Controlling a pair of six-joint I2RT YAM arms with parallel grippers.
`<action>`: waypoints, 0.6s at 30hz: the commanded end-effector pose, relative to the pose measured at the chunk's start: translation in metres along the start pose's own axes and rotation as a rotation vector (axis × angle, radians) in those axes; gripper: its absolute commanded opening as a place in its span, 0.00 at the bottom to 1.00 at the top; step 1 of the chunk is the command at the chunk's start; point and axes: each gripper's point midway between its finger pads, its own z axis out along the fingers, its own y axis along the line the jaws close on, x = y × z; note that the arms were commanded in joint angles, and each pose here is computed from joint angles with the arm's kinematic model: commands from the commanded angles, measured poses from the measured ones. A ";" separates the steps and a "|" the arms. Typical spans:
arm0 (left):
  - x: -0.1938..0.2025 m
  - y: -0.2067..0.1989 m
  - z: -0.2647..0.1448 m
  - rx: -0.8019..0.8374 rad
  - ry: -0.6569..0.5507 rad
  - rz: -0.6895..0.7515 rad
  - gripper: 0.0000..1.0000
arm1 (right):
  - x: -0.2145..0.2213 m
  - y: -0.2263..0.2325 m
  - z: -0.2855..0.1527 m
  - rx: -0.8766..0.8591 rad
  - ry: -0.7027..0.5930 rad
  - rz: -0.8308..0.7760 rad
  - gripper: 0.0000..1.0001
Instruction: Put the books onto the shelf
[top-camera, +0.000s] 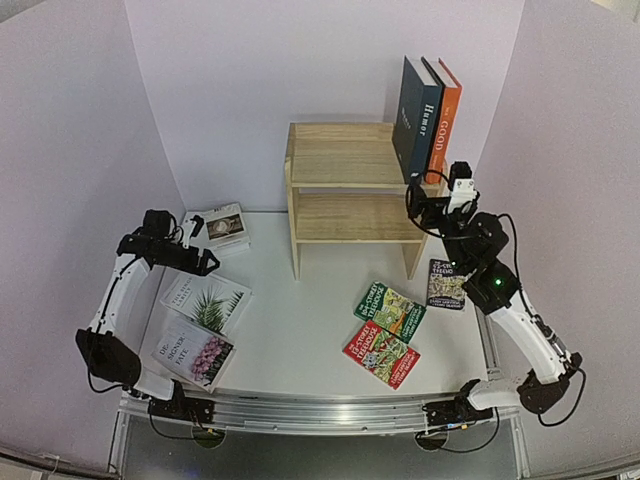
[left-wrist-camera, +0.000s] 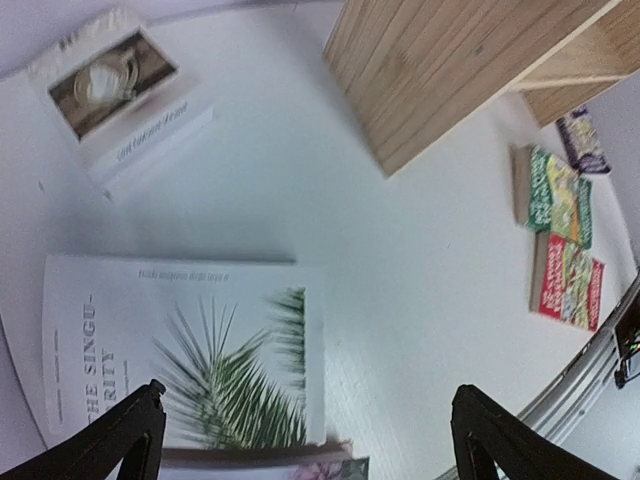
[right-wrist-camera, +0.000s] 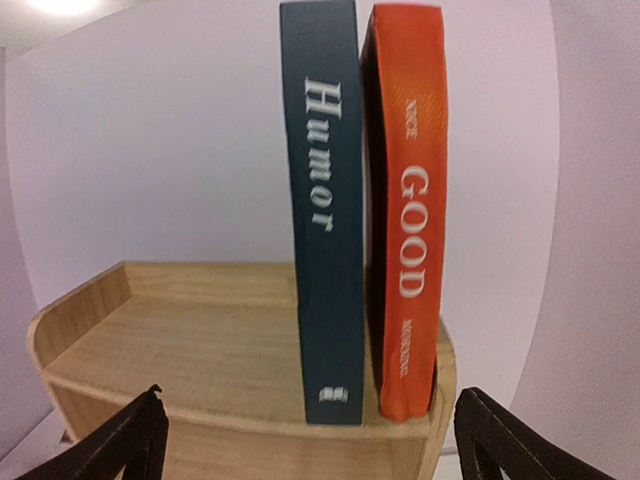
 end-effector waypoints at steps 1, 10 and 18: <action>0.063 0.046 -0.007 -0.088 0.322 -0.116 1.00 | 0.055 0.014 -0.028 -0.140 0.220 0.078 0.98; 0.139 0.127 -0.022 -0.272 0.632 -0.250 1.00 | 0.165 0.070 -0.049 -0.386 0.593 0.127 0.98; 0.189 0.144 -0.014 -0.211 0.730 -0.254 1.00 | 0.234 0.107 -0.055 -0.479 0.811 0.232 0.93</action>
